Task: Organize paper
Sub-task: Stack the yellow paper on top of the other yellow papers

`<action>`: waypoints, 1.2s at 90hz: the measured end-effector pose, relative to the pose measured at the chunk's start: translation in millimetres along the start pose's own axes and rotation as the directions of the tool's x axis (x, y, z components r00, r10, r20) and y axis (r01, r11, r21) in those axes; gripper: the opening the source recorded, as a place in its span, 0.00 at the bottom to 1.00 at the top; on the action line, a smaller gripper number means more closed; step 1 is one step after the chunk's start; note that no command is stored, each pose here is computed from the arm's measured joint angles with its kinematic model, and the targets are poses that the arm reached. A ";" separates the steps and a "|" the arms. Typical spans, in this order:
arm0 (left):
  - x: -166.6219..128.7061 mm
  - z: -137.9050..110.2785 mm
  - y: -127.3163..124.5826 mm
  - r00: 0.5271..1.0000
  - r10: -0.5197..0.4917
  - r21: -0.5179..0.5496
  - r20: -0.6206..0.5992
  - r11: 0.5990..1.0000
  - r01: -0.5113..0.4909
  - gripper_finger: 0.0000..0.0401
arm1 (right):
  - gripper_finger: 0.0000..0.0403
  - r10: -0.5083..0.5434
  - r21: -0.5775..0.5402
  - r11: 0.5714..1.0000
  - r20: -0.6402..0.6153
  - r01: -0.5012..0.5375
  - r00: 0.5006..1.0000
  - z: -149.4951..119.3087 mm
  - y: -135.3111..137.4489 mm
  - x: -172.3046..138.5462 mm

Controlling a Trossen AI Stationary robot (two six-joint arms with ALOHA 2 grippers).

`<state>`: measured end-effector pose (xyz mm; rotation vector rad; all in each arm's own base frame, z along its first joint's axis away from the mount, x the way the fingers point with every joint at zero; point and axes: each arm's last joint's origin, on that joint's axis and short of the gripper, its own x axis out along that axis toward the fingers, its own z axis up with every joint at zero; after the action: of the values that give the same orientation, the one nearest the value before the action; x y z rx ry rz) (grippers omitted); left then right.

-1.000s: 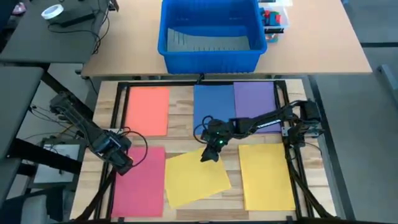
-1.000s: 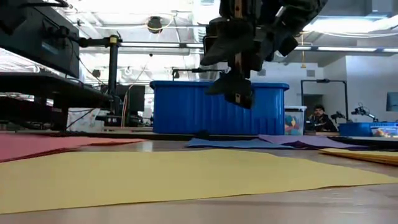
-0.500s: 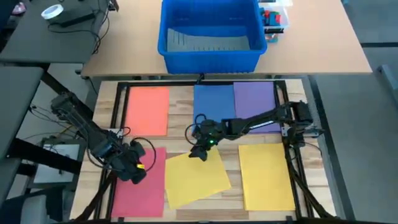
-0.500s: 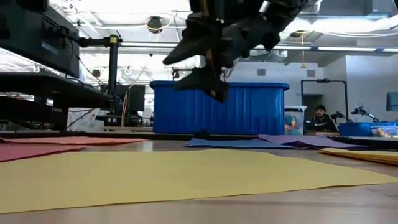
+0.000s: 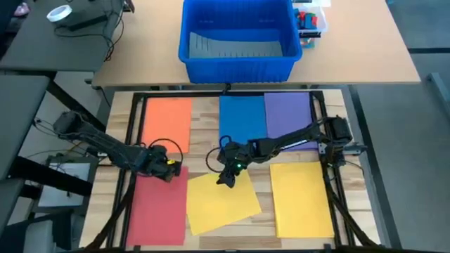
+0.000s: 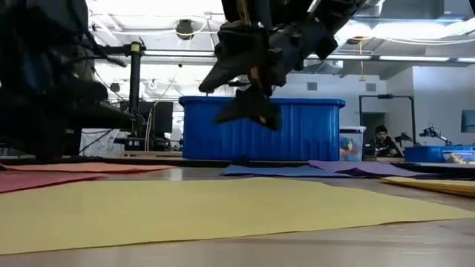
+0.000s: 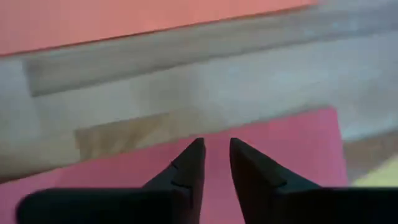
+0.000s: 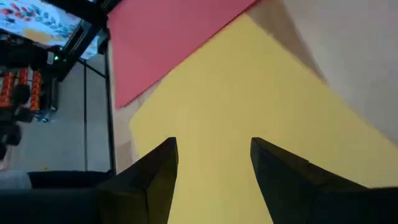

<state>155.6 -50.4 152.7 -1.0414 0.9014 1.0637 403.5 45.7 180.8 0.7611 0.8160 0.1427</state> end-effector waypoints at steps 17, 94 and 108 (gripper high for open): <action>0.8 2.5 11.3 0.994 0.105 0.042 0.041 0.993 -0.106 0.01 | 0.47 0.008 -0.008 1.000 -0.012 -0.008 1.000 -4.7 5.3 2.3; 8.5 -25.2 18.2 0.993 0.104 0.066 -0.058 0.993 -0.100 0.00 | 0.47 -0.013 0.008 1.000 -0.028 0.013 1.000 -3.8 0.1 0.6; 7.2 -28.3 19.4 0.992 0.105 0.049 -0.067 0.994 -0.102 0.00 | 0.47 -0.012 0.006 1.000 -0.028 0.013 1.000 -3.9 0.2 0.7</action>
<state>136.3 -73.0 134.1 -1.0075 1.0409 1.0935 401.2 48.3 178.8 0.7612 0.8483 0.1401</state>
